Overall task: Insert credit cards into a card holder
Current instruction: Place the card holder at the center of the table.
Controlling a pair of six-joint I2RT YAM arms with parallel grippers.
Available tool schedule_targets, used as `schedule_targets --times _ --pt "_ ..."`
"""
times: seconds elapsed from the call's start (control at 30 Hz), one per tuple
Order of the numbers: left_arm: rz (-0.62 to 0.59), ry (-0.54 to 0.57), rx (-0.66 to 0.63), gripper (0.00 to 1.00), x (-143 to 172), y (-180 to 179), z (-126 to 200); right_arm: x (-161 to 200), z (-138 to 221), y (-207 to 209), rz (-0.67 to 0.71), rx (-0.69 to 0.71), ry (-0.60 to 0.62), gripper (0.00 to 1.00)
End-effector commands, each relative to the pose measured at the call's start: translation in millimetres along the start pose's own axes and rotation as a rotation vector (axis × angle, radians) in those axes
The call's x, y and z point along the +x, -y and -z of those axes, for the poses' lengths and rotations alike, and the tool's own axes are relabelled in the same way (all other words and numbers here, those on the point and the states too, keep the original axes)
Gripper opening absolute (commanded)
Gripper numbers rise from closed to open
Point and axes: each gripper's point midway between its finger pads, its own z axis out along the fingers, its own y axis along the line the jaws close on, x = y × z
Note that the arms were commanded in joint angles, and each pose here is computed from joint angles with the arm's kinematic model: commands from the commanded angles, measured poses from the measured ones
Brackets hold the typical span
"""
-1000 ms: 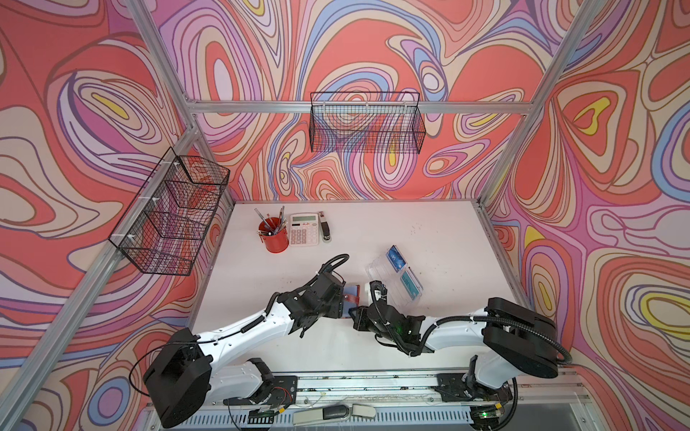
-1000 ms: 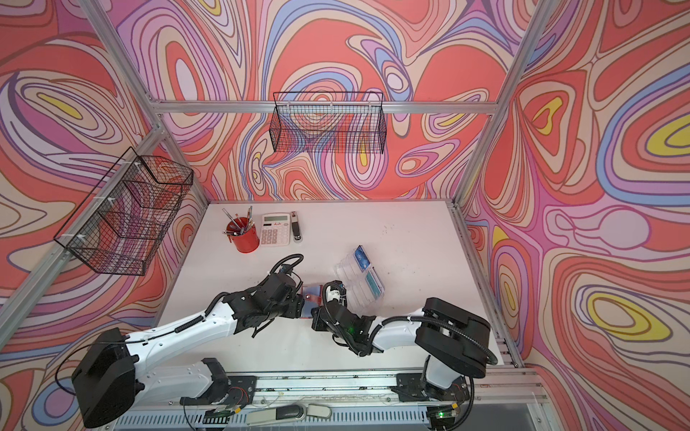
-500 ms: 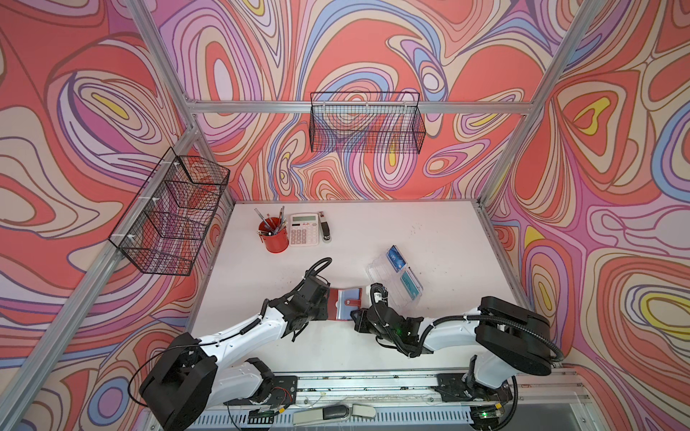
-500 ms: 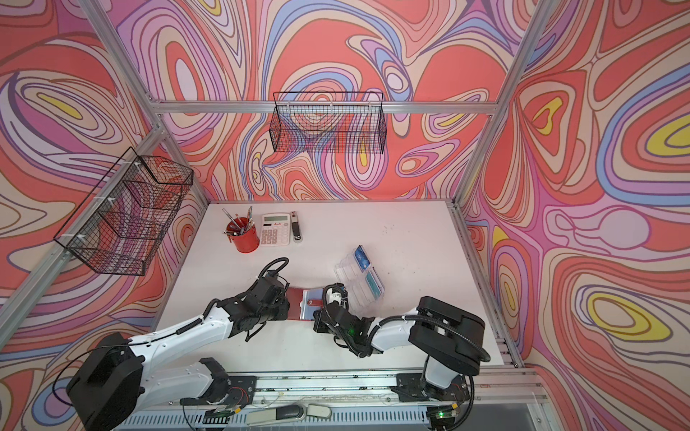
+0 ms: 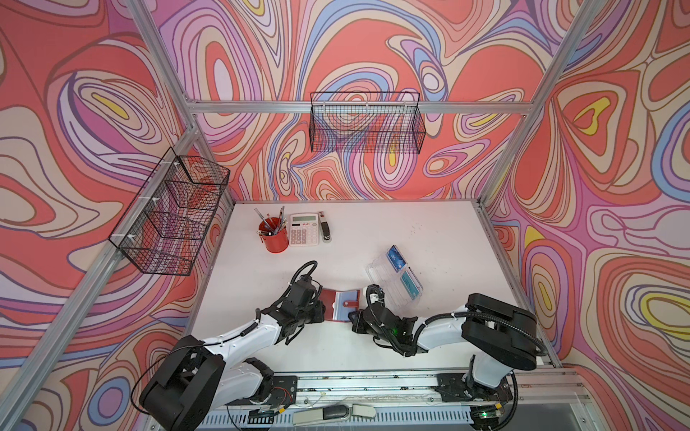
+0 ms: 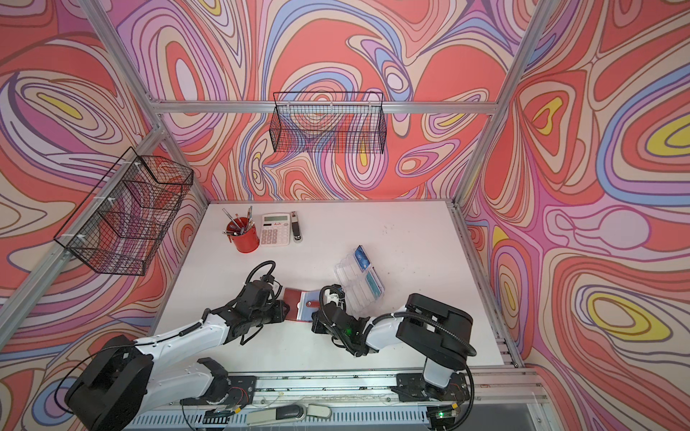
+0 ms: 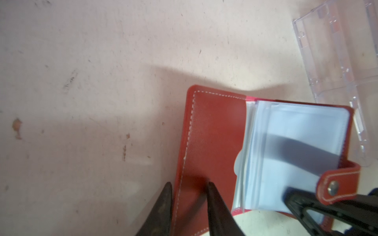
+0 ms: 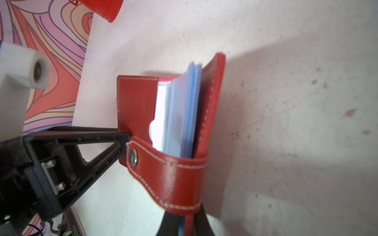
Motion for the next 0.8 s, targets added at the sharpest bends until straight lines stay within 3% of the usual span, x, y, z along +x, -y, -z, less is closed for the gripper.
schedule_targets --times 0.0,0.13,0.53,0.77 --pt "0.001 0.020 0.065 0.43 -4 7 4 5 -7 -7 -0.009 -0.018 -0.025 0.00" --pt "0.001 0.041 0.079 0.45 -7 8 9 6 -8 -6 -0.006 -0.012 -0.029 0.00" --pt "0.015 0.042 0.143 0.35 -29 20 9 6 -9 -9 0.002 -0.014 -0.040 0.00" --pt "0.006 0.035 0.158 0.43 -34 19 8 7 -10 -9 0.002 -0.010 -0.046 0.00"
